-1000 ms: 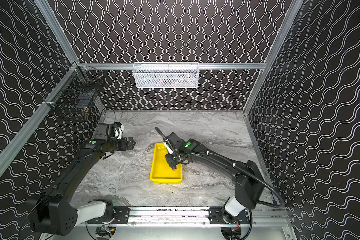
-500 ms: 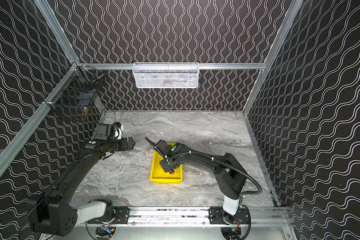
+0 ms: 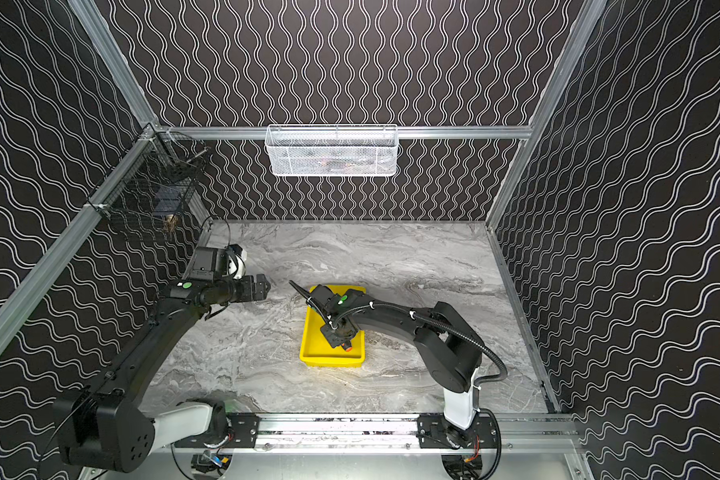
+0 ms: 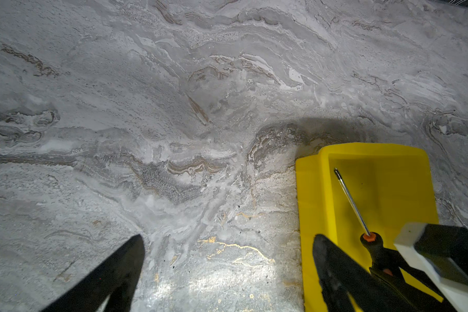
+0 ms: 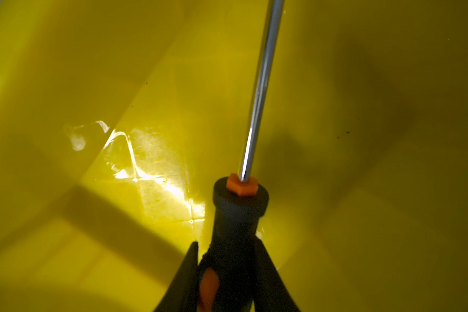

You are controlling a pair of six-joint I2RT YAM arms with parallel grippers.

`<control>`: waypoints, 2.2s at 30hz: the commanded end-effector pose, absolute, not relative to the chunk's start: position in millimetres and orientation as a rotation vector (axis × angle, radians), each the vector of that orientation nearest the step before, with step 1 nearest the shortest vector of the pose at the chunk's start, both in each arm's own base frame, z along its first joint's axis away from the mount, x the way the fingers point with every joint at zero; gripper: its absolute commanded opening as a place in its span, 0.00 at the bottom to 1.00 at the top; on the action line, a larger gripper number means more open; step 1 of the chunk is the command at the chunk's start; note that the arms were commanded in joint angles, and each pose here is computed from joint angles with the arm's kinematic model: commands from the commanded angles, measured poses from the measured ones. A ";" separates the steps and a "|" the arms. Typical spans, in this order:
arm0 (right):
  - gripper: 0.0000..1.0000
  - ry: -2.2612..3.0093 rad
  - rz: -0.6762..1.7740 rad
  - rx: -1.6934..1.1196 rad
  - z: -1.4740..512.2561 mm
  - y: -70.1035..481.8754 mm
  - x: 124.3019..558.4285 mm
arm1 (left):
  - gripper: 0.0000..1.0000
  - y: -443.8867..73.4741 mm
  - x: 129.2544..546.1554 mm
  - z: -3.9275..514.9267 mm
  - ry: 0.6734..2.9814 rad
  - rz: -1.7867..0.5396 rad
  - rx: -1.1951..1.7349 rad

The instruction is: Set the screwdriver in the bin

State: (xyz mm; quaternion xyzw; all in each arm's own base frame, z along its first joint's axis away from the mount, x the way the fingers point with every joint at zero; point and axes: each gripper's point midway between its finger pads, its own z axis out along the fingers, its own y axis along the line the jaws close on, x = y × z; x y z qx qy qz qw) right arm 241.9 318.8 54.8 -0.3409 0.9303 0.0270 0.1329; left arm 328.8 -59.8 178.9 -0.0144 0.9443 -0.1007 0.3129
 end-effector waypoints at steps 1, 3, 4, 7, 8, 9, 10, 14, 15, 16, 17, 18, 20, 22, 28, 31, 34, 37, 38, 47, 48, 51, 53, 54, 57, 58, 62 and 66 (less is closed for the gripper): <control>0.13 2.680 0.063 -0.996 51.0 319.9 246.9 | 0.99 -57.3 330.2 180.4 2.477 -0.245 -0.023; 0.13 2.678 0.065 -1.000 50.2 320.9 247.2 | 0.99 -56.3 329.8 179.4 2.481 -0.237 -0.024; 0.14 2.676 0.064 -0.999 49.9 320.7 248.1 | 0.99 -56.9 329.8 179.8 2.484 -0.239 -0.021; 0.14 2.678 0.064 -0.993 48.3 320.0 250.3 | 0.99 -57.6 330.2 180.2 2.479 -0.245 -0.021; 0.14 2.679 0.068 -0.989 48.9 320.2 251.0 | 0.99 -56.8 329.9 179.5 2.479 -0.241 -0.024; 0.15 2.680 0.071 -0.986 49.3 320.4 251.5 | 0.99 -56.6 329.8 179.6 2.479 -0.239 -0.024; 0.15 2.679 0.072 -0.986 49.1 320.5 251.6 | 0.99 -55.9 329.7 179.2 2.482 -0.235 -0.025; 0.17 2.683 0.078 -0.971 46.6 319.3 252.9 | 0.99 -57.1 330.5 180.6 2.476 -0.241 -0.021; 0.17 2.687 0.083 -0.969 46.9 319.5 252.6 | 0.99 -56.6 329.9 179.6 2.478 -0.239 -0.024; 0.17 2.705 0.070 -0.976 38.8 318.3 251.7 | 0.99 -56.3 330.0 179.5 2.479 -0.236 -0.024; 0.17 2.709 0.068 -0.978 36.1 318.2 251.2 | 0.99 -56.6 330.0 179.4 2.482 -0.237 -0.023; 0.18 2.707 0.067 -0.980 35.0 318.1 251.4 | 0.99 -56.9 330.5 179.5 2.483 -0.237 -0.016; 0.18 2.712 0.069 -0.977 33.1 318.1 251.6 | 0.99 -57.2 330.9 180.2 2.478 -0.240 -0.018; 0.19 2.721 0.075 -0.976 31.7 318.8 251.1 | 0.99 -57.5 330.3 178.6 2.482 -0.245 -0.021; 0.21 2.712 0.083 -0.959 33.5 319.1 252.9 | 0.99 -57.8 330.7 178.9 2.481 -0.245 -0.020; 0.27 2.705 0.076 -0.956 35.6 317.9 253.8 | 0.99 -57.0 330.9 178.4 2.487 -0.239 -0.018; 0.33 2.697 0.069 -0.946 37.7 317.1 256.1 | 0.99 -57.5 331.0 178.6 2.483 -0.244 -0.020; 0.37 2.693 0.072 -0.947 41.0 317.6 256.4 | 0.99 -57.8 330.6 177.9 2.488 -0.246 -0.020; 0.38 2.693 0.068 -0.947 40.3 316.8 256.4 | 0.99 -57.6 331.2 179.0 2.486 -0.242 -0.017; 0.54 2.623 0.136 -0.911 82.2 323.2 261.5 | 0.99 -57.4 331.1 179.5 2.480 -0.245 -0.021; 0.54 2.610 0.143 -0.905 90.0 323.8 262.6 | 0.99 -57.9 330.7 179.2 2.480 -0.250 -0.023; 0.56 2.565 0.175 -0.885 115.2 323.9 265.7 | 0.99 -58.5 330.6 181.1 2.476 -0.250 -0.011; 0.57 2.535 0.215 -0.861 131.8 323.7 268.9 | 0.99 -60.2 330.2 185.2 2.460 -0.264 -0.003; 0.58 2.522 0.242 -0.844 141.6 323.1 271.7 | 0.99 -61.1 329.4 186.9 2.450 -0.270 0.001; 0.61 2.483 0.315 -0.785 171.2 316.2 280.4 | 0.99 -62.9 329.3 192.4 2.425 -0.283 0.014; 0.61 2.469 0.342 -0.759 181.0 312.4 283.8 | 0.99 -65.3 329.8 193.4 2.419 -0.297 0.025; 0.67 2.381 0.476 -0.609 224.4 284.8 302.5 | 0.99 -70.0 332.4 192.6 2.426 -0.336 0.017; 0.76 2.273 0.516 -0.453 260.1 248.7 318.2 | 0.99 -72.6 332.2 195.7 2.416 -0.347 0.045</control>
